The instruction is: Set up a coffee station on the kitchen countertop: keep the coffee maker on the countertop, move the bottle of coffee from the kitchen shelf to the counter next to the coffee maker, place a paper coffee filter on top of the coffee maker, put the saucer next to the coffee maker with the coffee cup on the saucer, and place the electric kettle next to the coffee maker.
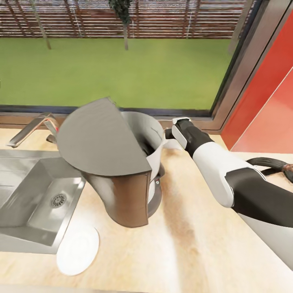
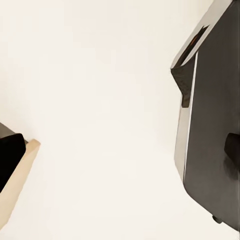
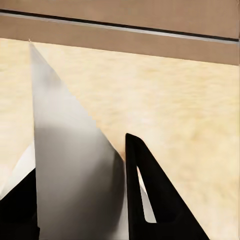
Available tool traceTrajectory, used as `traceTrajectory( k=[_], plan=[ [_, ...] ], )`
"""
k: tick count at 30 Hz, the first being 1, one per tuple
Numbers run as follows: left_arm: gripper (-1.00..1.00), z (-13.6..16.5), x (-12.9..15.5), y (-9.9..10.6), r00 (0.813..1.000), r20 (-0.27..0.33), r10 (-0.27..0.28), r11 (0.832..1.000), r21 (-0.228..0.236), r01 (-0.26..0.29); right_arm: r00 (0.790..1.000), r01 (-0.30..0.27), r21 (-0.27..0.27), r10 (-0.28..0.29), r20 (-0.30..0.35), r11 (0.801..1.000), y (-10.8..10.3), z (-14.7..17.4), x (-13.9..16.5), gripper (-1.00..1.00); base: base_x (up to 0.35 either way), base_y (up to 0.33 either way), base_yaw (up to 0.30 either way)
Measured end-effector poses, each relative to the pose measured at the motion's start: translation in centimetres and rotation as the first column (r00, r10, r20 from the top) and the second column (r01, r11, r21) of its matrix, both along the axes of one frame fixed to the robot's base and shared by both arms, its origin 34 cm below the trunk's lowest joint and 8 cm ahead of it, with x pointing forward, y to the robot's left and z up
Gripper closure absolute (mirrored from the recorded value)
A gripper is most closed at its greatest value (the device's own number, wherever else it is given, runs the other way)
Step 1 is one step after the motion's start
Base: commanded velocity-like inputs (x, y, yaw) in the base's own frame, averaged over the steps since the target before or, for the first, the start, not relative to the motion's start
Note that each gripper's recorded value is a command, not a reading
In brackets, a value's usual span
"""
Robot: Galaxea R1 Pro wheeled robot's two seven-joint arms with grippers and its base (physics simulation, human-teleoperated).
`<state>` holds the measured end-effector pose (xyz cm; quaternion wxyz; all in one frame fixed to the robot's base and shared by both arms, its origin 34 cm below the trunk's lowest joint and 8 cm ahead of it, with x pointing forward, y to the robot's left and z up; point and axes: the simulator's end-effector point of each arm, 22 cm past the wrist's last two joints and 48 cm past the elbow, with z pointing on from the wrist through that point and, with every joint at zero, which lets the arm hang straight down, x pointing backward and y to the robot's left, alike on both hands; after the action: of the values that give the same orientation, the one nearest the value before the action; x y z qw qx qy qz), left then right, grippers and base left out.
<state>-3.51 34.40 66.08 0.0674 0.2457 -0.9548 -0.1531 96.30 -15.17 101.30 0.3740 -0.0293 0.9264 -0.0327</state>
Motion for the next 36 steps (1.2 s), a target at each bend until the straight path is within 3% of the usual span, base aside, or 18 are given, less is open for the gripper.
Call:
traceTrajectory(
  k=[12,36],
  plan=[
    [-1.0,-0.04,0.0,-0.32,1.0,-0.001,0.0,1.0,-0.005,0.0,1.0,0.0,0.001,0.0,0.001,1.0,0.01,0.06,0.05,1.0,0.091,-0.165,0.004],
    [-1.0,0.01,-0.12,-0.35,1.0,-0.004,0.001,1.0,-0.005,-0.001,1.0,-0.001,0.006,0.001,-0.004,1.0,0.1,-0.07,0.0,1.0,-0.311,-0.015,0.0]
  ],
)
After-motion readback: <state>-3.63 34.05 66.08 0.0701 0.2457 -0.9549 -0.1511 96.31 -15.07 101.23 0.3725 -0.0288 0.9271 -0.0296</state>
